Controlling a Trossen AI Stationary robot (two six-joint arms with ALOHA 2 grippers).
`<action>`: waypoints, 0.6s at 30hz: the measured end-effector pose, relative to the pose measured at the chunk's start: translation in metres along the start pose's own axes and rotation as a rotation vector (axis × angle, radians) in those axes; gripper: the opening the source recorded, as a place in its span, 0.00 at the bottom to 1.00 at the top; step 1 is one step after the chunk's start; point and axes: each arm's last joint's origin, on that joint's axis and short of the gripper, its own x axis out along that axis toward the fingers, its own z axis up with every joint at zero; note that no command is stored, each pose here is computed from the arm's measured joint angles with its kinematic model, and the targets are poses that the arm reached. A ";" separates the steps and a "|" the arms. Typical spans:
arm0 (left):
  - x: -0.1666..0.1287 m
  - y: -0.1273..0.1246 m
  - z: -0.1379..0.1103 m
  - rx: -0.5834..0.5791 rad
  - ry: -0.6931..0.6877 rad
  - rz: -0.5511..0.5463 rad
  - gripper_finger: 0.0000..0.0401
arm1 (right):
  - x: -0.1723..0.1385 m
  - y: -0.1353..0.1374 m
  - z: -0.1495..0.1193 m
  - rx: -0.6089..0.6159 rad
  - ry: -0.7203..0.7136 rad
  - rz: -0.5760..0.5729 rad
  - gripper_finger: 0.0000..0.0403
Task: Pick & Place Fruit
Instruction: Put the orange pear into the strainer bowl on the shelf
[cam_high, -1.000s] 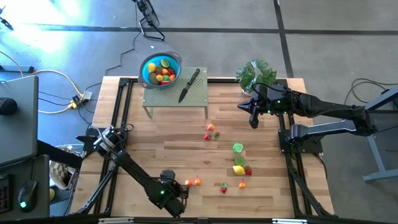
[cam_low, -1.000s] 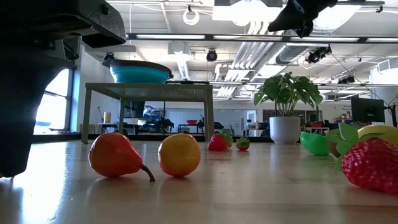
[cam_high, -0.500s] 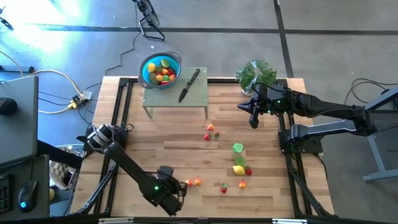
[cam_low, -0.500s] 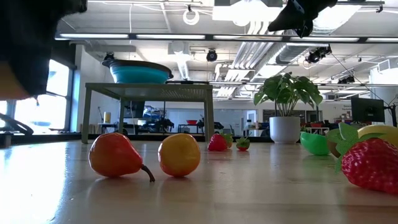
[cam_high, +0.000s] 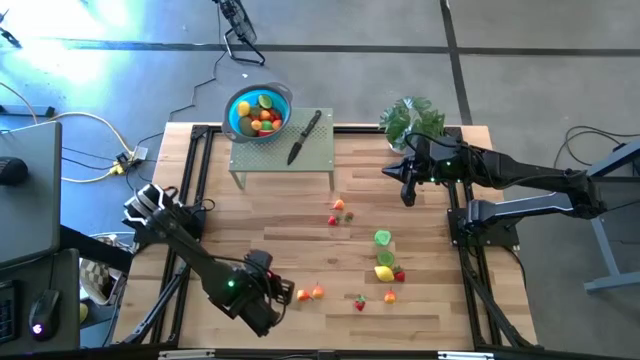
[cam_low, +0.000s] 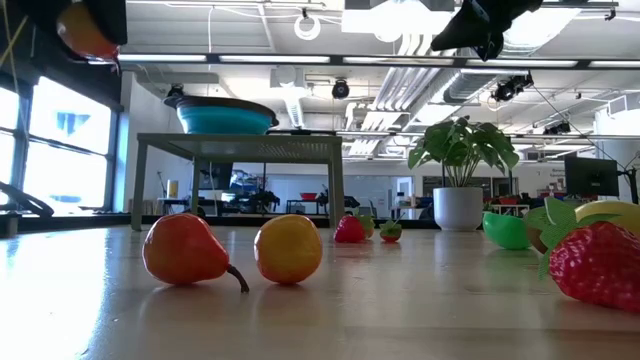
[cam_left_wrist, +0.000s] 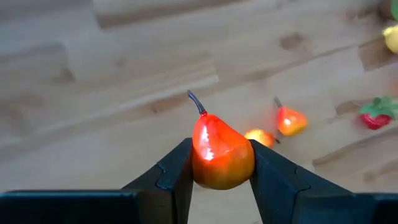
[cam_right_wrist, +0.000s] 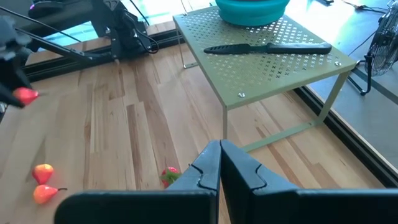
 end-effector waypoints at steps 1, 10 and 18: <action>-0.004 0.003 0.004 0.013 -0.007 0.010 0.32 | 0.000 0.000 0.000 0.000 -0.001 0.000 0.01; -0.045 0.030 0.041 0.078 -0.105 0.032 0.32 | 0.000 0.000 0.000 0.000 -0.002 -0.003 0.01; -0.067 0.043 0.085 0.192 -0.201 0.016 0.32 | 0.000 -0.002 0.001 0.005 -0.025 -0.084 0.01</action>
